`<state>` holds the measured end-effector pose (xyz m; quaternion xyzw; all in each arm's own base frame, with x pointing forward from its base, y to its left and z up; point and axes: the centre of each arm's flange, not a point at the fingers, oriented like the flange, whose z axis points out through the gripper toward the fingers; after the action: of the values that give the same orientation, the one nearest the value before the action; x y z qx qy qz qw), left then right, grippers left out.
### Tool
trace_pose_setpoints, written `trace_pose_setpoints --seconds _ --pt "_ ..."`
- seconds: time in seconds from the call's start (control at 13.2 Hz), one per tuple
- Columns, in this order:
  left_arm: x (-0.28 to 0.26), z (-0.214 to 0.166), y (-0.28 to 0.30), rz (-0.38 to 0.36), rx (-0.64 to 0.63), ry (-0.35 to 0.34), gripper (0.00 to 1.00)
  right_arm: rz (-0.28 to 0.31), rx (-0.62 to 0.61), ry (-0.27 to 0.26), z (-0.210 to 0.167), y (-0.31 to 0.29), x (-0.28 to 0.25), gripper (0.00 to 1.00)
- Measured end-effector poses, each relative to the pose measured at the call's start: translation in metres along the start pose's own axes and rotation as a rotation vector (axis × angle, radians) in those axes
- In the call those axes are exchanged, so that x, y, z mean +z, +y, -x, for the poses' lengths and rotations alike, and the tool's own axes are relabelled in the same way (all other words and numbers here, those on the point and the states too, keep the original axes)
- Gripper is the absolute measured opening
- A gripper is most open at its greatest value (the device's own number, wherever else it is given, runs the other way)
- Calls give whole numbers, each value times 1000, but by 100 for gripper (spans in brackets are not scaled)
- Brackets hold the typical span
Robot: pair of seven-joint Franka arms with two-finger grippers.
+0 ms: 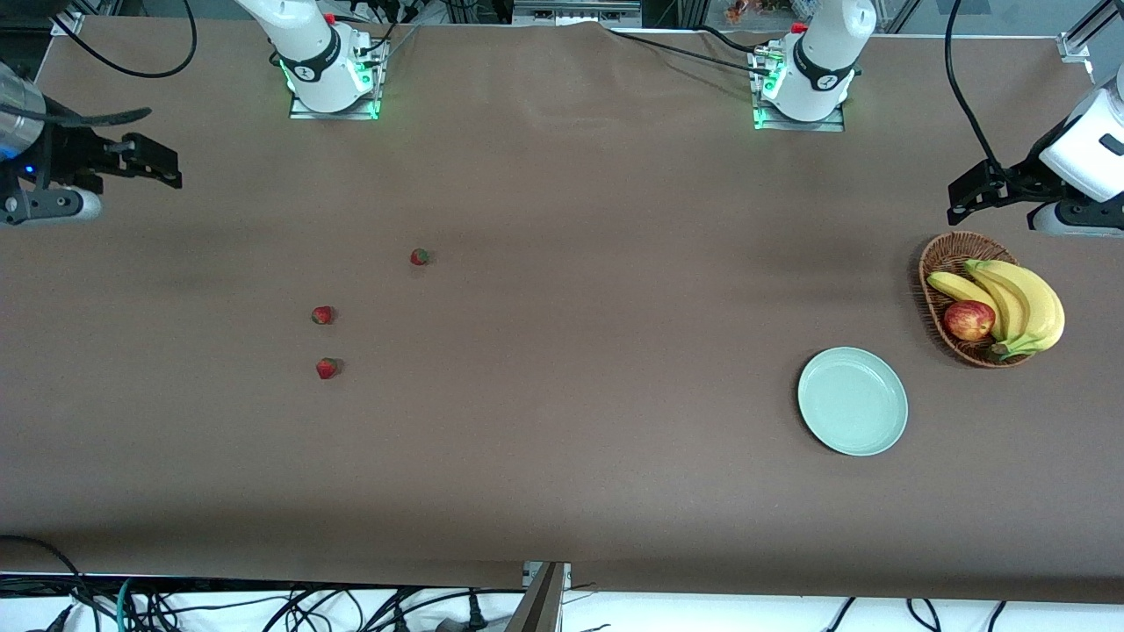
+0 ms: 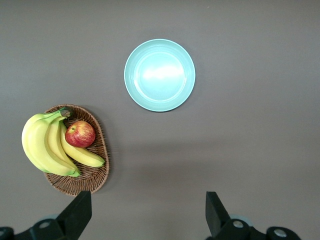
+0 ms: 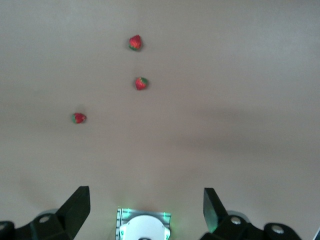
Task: Collect all strawberries into plate
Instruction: 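Reach down and grasp a red strawberry with the right gripper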
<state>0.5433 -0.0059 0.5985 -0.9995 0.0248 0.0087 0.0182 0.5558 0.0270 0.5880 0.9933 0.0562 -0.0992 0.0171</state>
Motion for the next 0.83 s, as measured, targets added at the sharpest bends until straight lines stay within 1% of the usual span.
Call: trace_pose_setpoints --seconds 0.15,0.38,0.61,0.83 --pt "0 0 0 0 0 0 100 -12 -9 -35 -28 -1 34 100" --pt "-1 0 0 0 0 0 100 -26 -25 -24 -86 -6 99 100" --pt "-1 0 0 0 0 1 100 -39 -49 0 -141 -19 181 100" --pt "-1 -1 0 0 -1 0 100 -45 -94 50 -179 -53 253 100"
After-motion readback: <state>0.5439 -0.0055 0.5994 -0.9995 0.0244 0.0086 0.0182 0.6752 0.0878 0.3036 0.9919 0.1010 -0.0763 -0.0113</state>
